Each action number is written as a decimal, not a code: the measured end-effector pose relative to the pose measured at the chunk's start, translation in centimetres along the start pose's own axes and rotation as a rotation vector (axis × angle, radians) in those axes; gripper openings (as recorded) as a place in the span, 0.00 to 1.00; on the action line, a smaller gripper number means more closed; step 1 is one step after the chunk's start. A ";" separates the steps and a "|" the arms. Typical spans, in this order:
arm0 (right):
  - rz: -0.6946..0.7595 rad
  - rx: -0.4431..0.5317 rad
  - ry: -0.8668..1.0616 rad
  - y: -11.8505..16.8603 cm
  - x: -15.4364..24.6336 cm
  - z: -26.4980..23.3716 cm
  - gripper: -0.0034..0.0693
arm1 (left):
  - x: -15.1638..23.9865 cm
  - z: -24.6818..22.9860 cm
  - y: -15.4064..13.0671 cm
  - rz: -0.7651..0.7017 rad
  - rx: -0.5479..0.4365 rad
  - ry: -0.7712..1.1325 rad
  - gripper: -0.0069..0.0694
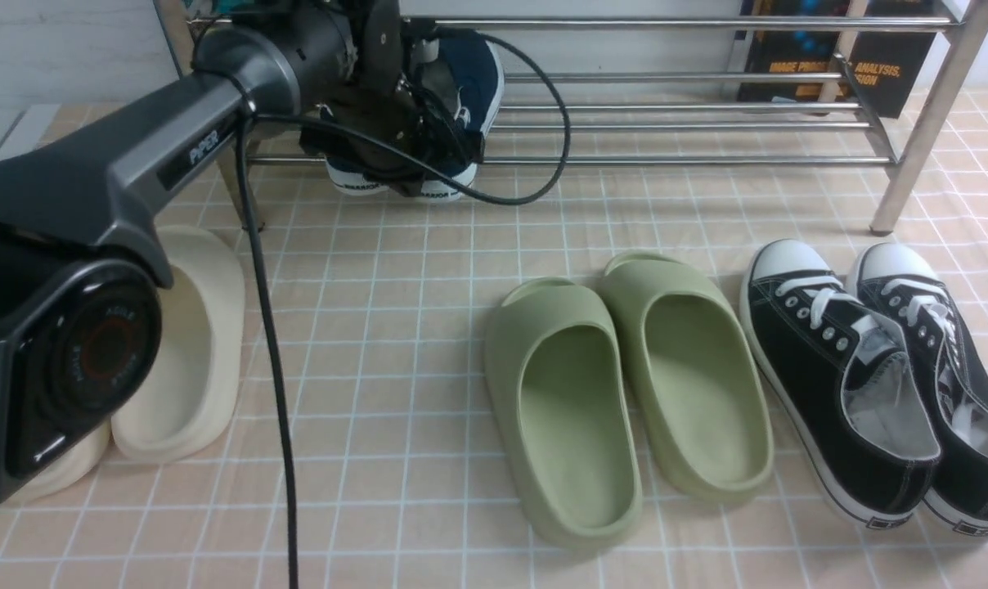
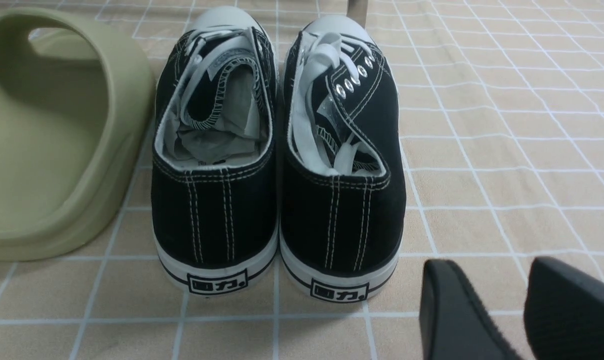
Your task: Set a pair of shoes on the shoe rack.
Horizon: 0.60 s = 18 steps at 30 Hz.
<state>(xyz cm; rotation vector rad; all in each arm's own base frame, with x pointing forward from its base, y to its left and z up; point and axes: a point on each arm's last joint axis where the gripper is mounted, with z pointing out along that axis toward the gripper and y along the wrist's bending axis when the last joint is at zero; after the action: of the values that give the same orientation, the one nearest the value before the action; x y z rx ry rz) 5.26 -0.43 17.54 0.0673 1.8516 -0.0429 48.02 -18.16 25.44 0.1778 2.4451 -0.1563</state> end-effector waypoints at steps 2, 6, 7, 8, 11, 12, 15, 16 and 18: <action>0.000 0.000 0.000 0.0 0.0 0.0 0.38 | -0.2 0.2 -0.1 -0.011 0.011 -0.034 0.09; 0.000 0.000 0.000 0.0 0.0 0.0 0.38 | -0.4 0.0 -0.1 -0.019 0.010 -0.039 0.09; 0.000 0.000 0.000 0.0 0.0 0.0 0.38 | -0.4 -0.1 -0.1 -0.020 0.008 -0.033 0.09; 0.000 0.000 0.000 0.0 0.0 0.0 0.38 | -0.4 -0.3 -0.1 -0.020 0.008 -0.033 0.09; 0.000 0.000 0.000 0.0 0.0 0.0 0.38 | -1.0 -3.1 0.2 0.000 -0.020 -0.007 0.09; 0.000 0.000 0.000 0.0 0.0 0.0 0.38 | -1.6 -5.3 0.4 0.017 -0.032 -0.023 0.09; 0.000 0.000 0.000 0.0 0.0 0.0 0.38 | -2.6 -9.6 0.7 0.044 -0.053 -0.064 0.10; 0.000 0.000 0.000 0.0 0.0 0.0 0.38 | -3.2 -13.3 1.1 0.055 -0.064 -0.104 0.10; 0.000 0.000 0.000 0.0 0.0 0.0 0.38 | -3.6 -19.5 1.8 0.070 -0.083 -0.174 0.10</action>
<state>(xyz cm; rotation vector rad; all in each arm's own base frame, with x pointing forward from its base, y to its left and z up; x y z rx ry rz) 5.26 -0.43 17.54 0.0673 1.8516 -0.0429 39.01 -13.66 42.58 0.2040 2.2647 -0.0379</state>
